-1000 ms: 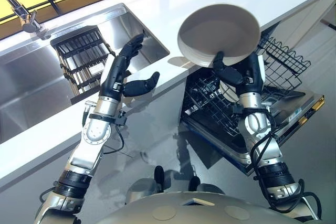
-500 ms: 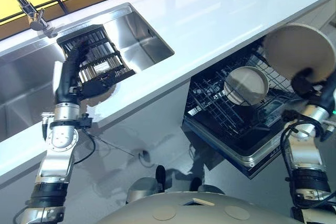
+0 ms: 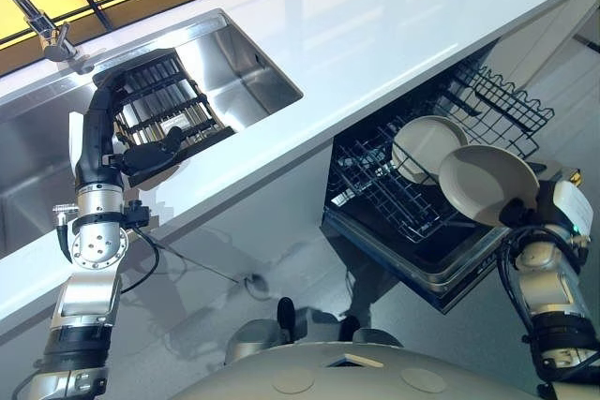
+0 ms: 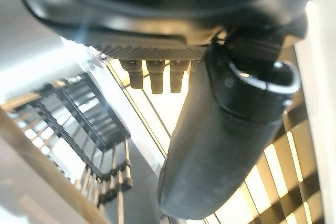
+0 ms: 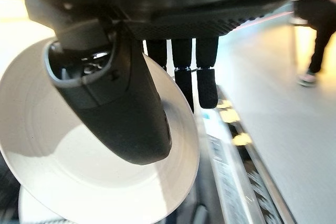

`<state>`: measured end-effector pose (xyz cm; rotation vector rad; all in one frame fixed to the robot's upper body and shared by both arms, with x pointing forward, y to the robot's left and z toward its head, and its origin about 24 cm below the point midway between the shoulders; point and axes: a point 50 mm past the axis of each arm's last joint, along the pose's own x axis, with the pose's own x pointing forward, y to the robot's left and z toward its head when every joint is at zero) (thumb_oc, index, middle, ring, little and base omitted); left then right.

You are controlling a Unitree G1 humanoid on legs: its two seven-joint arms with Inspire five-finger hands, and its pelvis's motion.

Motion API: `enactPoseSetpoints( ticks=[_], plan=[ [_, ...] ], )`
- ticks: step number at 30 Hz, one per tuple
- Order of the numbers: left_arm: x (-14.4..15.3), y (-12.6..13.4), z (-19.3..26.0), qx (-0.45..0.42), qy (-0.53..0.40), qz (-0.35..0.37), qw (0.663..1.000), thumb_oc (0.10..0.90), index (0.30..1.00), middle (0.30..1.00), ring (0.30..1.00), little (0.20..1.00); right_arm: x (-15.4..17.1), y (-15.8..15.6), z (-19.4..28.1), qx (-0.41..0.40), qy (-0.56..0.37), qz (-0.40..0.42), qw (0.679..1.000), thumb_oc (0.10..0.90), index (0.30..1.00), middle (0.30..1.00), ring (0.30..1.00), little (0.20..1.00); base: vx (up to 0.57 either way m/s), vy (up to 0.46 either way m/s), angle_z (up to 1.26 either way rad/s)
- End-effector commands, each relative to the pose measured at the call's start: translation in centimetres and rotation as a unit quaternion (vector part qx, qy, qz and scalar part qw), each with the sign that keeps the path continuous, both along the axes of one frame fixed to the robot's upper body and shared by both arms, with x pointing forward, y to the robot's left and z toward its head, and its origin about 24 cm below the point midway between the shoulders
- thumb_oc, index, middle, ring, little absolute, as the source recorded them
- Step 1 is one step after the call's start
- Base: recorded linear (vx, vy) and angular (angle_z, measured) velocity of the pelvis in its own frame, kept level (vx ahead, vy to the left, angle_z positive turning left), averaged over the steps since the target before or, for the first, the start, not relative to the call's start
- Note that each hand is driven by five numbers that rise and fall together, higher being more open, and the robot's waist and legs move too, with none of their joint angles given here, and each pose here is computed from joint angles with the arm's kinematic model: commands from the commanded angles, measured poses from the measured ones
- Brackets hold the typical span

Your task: Pick up plates and place into dishwasher.

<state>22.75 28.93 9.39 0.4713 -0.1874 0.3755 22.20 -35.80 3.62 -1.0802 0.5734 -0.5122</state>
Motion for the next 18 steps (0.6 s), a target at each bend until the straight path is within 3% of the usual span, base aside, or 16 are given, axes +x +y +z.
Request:
enactPoseSetpoints(
  ticks=[1, 12, 18],
  plan=[
    [1.5, 1.2, 5.0, 0.058, -0.103, 0.012, 0.993, 0.8, 0.9, 0.9, 0.9, 0.9, 3.9, -0.3, 5.4, -0.082, -0.04, 0.051, 0.995, 0.1, 0.3, 0.3, 0.3, 0.2, 0.03, 0.065, 0.04],
    [2.4, 0.5, 4.5, 0.046, -0.084, -0.01, 0.995, 0.8, 0.9, 0.9, 0.9, 0.9, 7.4, 2.7, 5.8, -0.045, 0.023, 0.091, 0.995, 0.1, 0.3, 0.3, 0.3, 0.2, 0.02, 0.049, 0.12],
    [2.7, 0.1, 4.7, 0.05, -0.08, -0.026, 0.995, 0.8, 0.9, 0.9, 0.9, 0.9, 8.0, 4.0, 5.1, -0.052, 0.154, 0.117, 0.98, 0.1, 0.3, 0.3, 0.3, 0.2, 0.0, 0.025, 0.15]
  ],
)
